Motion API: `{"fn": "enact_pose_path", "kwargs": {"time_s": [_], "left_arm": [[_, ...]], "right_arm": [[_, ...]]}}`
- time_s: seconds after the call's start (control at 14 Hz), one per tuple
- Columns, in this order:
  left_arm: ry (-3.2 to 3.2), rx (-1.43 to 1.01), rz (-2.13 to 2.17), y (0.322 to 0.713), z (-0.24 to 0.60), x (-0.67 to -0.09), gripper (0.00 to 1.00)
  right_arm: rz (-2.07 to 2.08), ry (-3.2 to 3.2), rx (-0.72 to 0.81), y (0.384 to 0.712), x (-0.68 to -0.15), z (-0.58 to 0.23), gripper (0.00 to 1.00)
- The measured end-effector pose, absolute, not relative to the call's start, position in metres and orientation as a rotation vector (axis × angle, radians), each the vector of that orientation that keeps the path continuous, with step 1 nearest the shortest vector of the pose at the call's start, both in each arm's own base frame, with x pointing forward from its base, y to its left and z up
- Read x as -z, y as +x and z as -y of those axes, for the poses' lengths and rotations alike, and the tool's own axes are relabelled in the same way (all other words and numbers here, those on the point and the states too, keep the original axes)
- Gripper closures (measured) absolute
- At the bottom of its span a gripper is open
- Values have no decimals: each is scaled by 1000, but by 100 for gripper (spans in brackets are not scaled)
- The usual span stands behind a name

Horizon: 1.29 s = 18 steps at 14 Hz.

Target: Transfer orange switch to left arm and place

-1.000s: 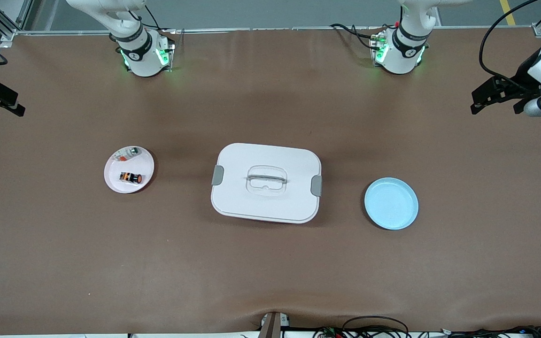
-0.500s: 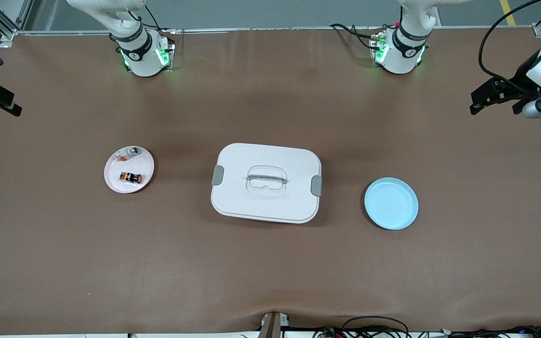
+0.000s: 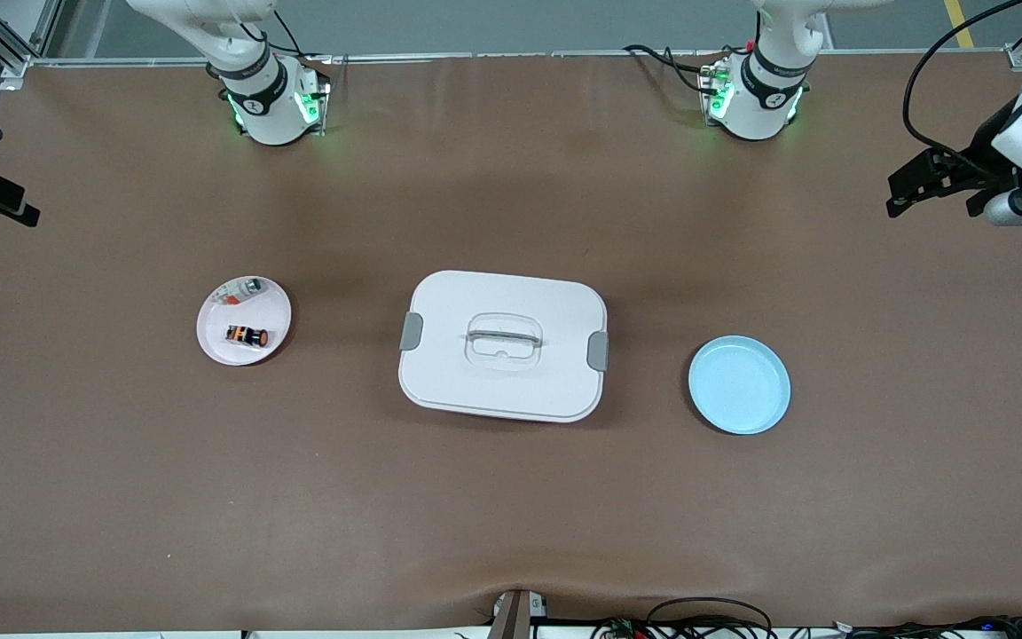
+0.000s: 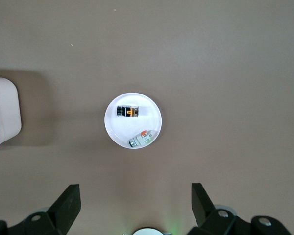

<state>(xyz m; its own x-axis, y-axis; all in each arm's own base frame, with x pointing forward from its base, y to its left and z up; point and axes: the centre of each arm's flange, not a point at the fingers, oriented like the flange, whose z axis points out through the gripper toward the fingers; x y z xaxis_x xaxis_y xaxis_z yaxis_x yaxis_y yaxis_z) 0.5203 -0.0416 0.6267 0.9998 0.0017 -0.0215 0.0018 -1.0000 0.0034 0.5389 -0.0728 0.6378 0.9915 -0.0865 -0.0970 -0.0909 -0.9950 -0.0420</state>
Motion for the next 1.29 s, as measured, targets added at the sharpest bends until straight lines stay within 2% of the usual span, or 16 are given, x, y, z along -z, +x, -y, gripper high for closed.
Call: {"fn": "enact_pose_path", "kwargs": {"time_s": [0.36, 0.57, 0.86, 1.29], "left_arm": [[3138, 35, -18, 521, 36, -626, 0], [3138, 35, -23, 521, 35, -626, 0], [3138, 41, -37, 521, 30, -626, 0], [3137, 42, -45, 521, 28, -626, 0]], "right_arm": [[-144, -3075, -262, 558, -594, 81, 0], [-149, -3074, -259, 563, -564, 82, 0], [-253, -3070, -276, 564, -485, 71, 0], [-268, -3081, -267, 558, -438, 38, 0]]}}
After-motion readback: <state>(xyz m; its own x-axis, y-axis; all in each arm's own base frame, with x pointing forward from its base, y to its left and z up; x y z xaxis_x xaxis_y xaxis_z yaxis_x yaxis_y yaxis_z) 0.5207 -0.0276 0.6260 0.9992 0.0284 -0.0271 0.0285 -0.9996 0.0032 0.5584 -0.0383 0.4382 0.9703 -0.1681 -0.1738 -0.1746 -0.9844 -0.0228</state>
